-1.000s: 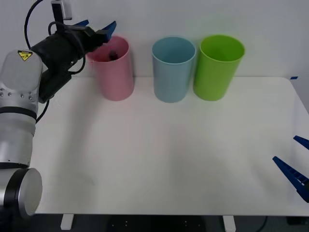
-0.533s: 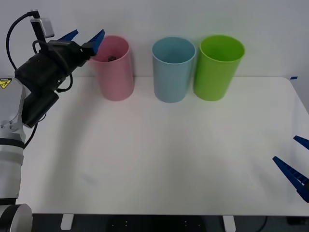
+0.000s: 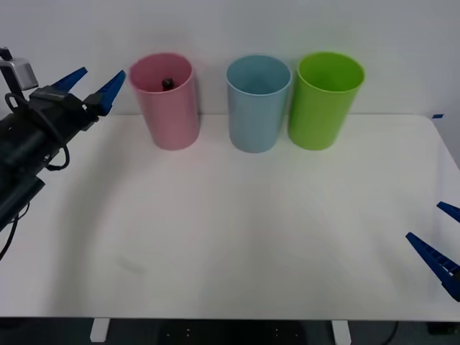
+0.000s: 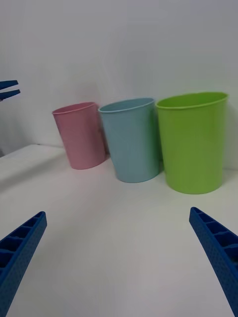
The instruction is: Grasp the object on the table and drop it into the matching bin: aluminum can to the light blue bin, PET bottle to the pink bin.
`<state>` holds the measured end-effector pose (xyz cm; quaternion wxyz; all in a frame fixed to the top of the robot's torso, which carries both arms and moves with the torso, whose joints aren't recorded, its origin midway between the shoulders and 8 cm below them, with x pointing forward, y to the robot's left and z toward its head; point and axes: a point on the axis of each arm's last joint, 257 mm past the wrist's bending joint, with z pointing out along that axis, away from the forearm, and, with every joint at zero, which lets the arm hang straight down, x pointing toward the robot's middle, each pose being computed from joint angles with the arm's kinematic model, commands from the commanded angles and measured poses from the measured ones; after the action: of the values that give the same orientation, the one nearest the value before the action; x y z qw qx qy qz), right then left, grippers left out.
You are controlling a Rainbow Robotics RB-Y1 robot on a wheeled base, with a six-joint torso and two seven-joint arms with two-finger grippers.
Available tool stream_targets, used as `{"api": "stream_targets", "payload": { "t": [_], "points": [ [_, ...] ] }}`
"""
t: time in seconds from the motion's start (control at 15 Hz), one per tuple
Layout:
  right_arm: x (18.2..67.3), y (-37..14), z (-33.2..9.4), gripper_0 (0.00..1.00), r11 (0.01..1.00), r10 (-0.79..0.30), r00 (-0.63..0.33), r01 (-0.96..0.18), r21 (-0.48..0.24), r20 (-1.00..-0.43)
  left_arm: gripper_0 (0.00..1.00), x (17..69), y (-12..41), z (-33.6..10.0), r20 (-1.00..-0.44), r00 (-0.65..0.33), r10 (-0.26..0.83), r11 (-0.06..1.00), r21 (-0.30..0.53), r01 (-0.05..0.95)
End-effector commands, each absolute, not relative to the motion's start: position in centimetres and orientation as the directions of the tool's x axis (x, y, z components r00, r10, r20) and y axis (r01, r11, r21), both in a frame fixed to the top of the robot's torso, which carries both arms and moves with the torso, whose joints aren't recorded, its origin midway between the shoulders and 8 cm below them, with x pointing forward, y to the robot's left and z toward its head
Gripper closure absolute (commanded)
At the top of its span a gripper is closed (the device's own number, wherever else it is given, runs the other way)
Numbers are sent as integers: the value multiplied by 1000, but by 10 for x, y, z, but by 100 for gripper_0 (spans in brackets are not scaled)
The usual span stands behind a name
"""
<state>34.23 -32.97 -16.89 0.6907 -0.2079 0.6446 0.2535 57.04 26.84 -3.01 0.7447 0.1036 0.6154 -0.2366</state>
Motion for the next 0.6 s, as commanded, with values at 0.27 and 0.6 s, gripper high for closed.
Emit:
{"api": "stream_targets", "payload": {
  "t": [0.27,0.6],
  "points": [
    [342,-330,-169,0,785,82,41,-618,39,-996,0,530,300,-52,-976,136,-170,878,-87,471],
    [342,-330,-169,0,785,82,41,-618,39,-996,0,497,325,-73,-987,149,-65,876,15,481]
  ]
}}
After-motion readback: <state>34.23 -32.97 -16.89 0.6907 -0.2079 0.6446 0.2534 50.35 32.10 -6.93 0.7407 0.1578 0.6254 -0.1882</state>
